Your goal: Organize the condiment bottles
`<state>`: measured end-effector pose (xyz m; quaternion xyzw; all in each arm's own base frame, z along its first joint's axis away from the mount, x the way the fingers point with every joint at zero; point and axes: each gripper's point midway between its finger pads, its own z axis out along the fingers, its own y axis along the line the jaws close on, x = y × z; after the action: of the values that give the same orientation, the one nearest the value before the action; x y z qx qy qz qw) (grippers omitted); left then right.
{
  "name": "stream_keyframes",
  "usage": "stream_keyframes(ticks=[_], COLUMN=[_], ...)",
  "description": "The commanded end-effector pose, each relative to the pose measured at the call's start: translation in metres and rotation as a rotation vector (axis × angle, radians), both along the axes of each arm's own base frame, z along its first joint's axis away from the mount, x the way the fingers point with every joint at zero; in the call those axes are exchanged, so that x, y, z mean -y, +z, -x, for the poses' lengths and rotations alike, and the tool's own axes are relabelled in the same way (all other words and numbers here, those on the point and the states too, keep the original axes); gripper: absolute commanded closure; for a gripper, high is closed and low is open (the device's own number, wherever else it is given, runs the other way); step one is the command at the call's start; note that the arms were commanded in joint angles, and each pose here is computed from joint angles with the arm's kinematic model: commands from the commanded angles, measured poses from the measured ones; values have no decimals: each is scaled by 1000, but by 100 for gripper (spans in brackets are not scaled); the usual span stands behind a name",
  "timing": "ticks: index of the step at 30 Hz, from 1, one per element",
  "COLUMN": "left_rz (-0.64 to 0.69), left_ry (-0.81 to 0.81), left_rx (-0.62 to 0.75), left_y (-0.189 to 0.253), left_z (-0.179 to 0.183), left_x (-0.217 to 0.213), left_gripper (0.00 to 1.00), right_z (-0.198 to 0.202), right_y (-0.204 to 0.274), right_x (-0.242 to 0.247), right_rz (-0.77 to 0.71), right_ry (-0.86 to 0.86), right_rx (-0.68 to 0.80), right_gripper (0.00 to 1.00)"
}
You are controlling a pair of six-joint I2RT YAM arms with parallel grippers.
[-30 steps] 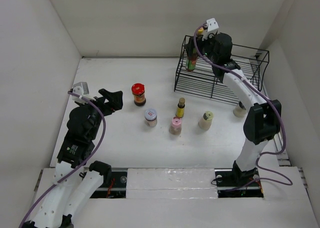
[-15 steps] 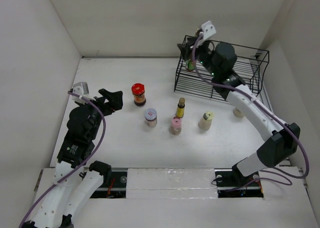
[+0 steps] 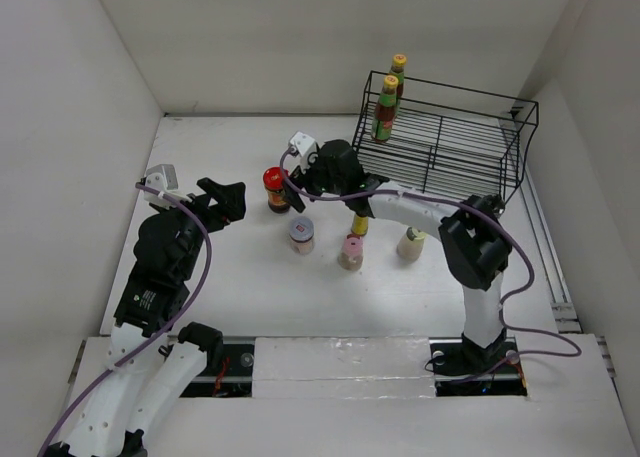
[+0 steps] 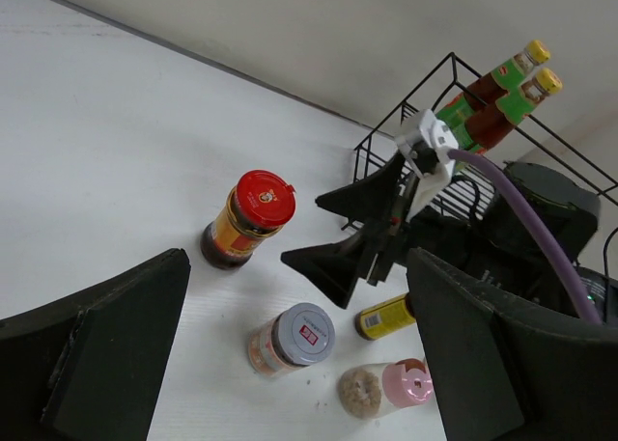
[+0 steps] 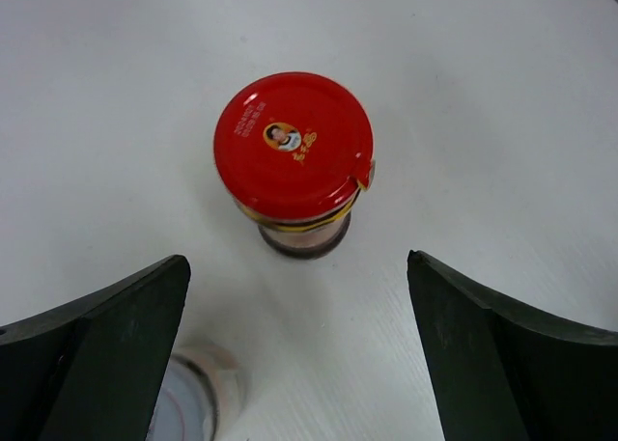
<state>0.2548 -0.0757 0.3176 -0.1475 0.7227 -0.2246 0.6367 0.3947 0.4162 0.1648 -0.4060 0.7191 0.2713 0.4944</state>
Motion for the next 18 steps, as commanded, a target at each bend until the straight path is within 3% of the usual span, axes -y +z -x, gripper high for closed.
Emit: stream_keyframes(ticks=[1, 13, 16, 18], left_rz=[-1, 2, 2, 2], left_ry=[-10, -10, -10, -10], left_rx=[43, 52, 52, 52], left_y=[11, 13, 13, 13], left_z=[-3, -1, -1, -1], left_x=[2, 1, 1, 1], left_gripper=[10, 10, 10, 10], right_z=[-17, -42, -43, -43], right_y=[42, 14, 16, 23], right_x=[-21, -64, -74, -77], right_rz=[-74, -74, -91, -117], right_ry=[25, 53, 60, 66], right_rx=[89, 83, 89, 98], right_gripper=[0, 0, 14, 15])
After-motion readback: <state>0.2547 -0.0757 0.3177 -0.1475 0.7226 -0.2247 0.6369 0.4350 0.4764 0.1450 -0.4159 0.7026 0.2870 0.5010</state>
